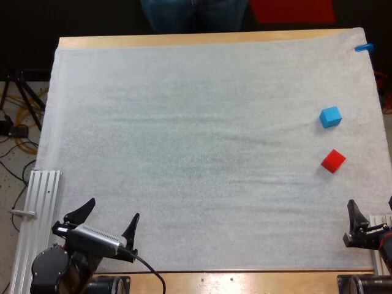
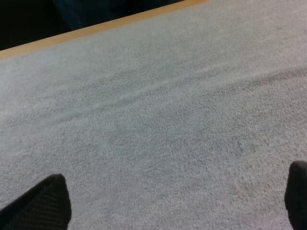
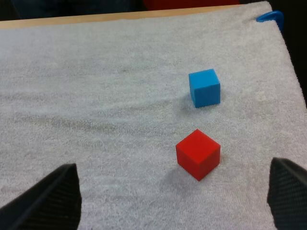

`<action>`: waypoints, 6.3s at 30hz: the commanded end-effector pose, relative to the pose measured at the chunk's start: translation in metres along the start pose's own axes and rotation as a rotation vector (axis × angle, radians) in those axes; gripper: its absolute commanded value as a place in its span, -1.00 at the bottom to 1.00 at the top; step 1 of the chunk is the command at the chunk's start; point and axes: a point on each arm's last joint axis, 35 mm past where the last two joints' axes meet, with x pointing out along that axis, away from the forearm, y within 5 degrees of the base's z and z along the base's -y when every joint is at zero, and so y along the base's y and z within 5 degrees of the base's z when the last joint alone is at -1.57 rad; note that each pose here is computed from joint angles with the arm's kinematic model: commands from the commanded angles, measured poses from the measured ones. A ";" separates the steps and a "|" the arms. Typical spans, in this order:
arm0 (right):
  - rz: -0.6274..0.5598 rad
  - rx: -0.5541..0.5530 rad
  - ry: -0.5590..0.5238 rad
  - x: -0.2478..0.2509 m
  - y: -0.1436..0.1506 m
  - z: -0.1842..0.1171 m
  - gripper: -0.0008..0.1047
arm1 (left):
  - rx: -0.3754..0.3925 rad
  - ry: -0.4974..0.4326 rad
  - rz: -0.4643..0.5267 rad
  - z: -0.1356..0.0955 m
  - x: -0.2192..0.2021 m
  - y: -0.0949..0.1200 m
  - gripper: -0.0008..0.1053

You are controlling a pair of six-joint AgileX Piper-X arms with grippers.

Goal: Stack red cube on blue cube

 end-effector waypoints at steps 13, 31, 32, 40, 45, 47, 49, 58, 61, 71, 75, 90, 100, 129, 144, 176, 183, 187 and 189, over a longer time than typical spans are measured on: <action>0.001 0.003 0.000 0.001 -0.001 0.002 0.47 | -0.006 -0.006 -0.007 0.003 0.001 0.000 0.65; -0.045 0.003 0.000 -0.022 -0.009 0.036 0.47 | -0.059 -0.052 -0.202 0.028 -0.017 -0.012 0.65; -0.043 0.006 0.009 -0.023 -0.010 0.039 0.47 | -0.055 -0.045 -0.217 0.030 -0.017 -0.013 0.65; -0.015 0.062 0.155 -0.019 -0.022 0.080 0.47 | 0.013 0.056 -0.412 0.056 -0.010 -0.022 0.65; 0.053 0.080 0.227 -0.010 -0.026 0.098 0.47 | 0.085 0.102 -0.494 0.068 -0.003 -0.030 0.65; 0.072 0.083 0.243 -0.005 -0.027 0.103 0.47 | 0.130 0.121 -0.527 0.071 0.002 -0.033 0.65; 0.077 0.092 0.268 0.003 -0.029 0.108 0.47 | 0.161 0.148 -0.566 0.074 0.008 -0.037 0.65; 0.107 0.138 0.420 0.045 -0.034 0.108 0.47 | 0.182 0.106 -0.566 0.087 0.030 -0.046 0.65; 0.115 0.170 0.488 0.065 -0.035 0.106 0.47 | 0.190 0.035 -0.524 0.094 0.031 -0.046 0.65; 0.135 0.251 0.709 0.153 -0.040 0.089 0.47 | 0.192 0.002 -0.510 0.098 0.031 -0.047 0.65; 0.143 0.255 0.775 0.191 -0.040 0.076 0.47 | 0.192 0.002 -0.510 0.098 0.031 -0.047 0.65; 0.131 0.236 0.940 0.282 -0.043 0.044 0.47 | 0.192 0.002 -0.510 0.098 0.031 -0.047 0.65; 0.120 0.222 1.057 0.314 -0.038 0.009 0.47 | 0.192 0.002 -0.510 0.098 0.031 -0.047 0.65; 0.178 0.192 1.151 0.324 -0.032 -0.013 -0.35 | 0.192 0.002 -0.509 0.098 0.032 -0.046 0.65; 0.077 0.124 0.971 0.284 -0.046 0.043 -0.35 | 0.192 0.002 -0.509 0.098 0.032 -0.046 0.65; 0.108 0.133 0.985 0.391 -0.067 0.084 -0.35 | 0.192 0.002 -0.509 0.098 0.032 -0.046 0.65; 0.125 0.138 1.024 0.406 -0.064 0.065 -0.35 | 0.192 0.002 -0.509 0.098 0.032 -0.046 0.65; 0.133 0.143 1.022 0.410 -0.063 0.062 -0.35 | 0.192 0.002 -0.509 0.098 0.032 -0.046 0.65; 0.131 0.142 1.012 0.411 -0.063 0.063 -0.35 | 0.192 0.002 -0.509 0.098 0.032 -0.046 0.65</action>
